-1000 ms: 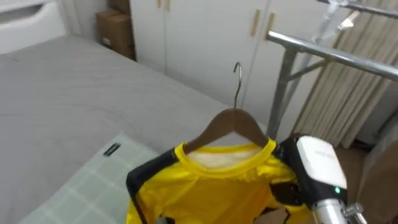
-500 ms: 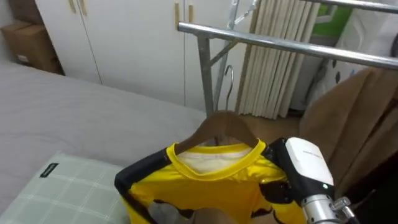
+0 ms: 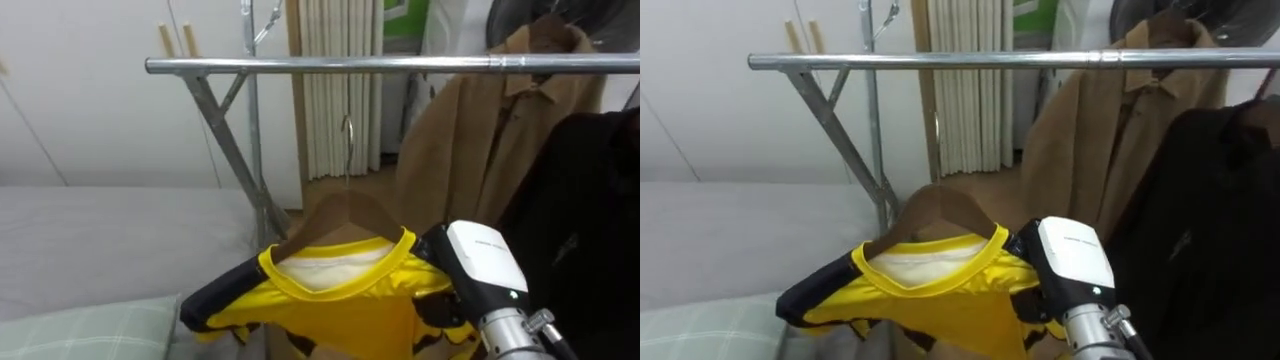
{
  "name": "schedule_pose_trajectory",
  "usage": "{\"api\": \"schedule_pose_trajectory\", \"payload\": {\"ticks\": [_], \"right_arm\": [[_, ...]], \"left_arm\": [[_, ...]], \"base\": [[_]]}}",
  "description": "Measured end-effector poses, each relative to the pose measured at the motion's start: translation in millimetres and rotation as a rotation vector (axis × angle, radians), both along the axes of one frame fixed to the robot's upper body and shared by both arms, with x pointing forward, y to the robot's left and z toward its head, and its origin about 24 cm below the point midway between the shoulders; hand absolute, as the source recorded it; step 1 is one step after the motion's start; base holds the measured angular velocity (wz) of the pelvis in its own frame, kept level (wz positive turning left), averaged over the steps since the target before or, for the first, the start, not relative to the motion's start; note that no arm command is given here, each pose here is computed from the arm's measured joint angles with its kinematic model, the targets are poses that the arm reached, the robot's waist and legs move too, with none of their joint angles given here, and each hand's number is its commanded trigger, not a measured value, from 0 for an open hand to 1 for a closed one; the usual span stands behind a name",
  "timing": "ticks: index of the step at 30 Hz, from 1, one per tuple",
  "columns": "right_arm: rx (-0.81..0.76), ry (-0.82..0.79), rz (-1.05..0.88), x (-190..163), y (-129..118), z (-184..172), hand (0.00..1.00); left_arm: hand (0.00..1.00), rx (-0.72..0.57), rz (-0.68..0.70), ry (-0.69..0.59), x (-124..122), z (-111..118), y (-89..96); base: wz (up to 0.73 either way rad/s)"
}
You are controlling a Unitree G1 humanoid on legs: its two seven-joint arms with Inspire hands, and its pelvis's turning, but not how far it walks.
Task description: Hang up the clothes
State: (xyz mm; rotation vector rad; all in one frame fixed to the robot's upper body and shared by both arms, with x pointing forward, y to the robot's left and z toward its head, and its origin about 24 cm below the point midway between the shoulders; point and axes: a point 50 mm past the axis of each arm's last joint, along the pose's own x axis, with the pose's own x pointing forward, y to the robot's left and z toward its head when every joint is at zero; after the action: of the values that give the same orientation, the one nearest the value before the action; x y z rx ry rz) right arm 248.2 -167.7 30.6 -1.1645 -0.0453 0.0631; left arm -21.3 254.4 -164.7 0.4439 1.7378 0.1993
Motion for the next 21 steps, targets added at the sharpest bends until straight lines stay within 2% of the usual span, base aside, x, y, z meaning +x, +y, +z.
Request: {"api": "schedule_pose_trajectory", "payload": {"ticks": [10,21], "right_arm": [[-0.006,-0.037,-0.038,2,-4,3,1.0],[0.015,0.026,-0.068,2,-10,-9,1.0]], "left_arm": [[0.0,-0.06,-0.034,0.019,0,-2,-6.5],[0.0,-0.087,-0.039,-0.002,8,-3,-6.7]], "base": [[-0.19],[-0.11]]}}
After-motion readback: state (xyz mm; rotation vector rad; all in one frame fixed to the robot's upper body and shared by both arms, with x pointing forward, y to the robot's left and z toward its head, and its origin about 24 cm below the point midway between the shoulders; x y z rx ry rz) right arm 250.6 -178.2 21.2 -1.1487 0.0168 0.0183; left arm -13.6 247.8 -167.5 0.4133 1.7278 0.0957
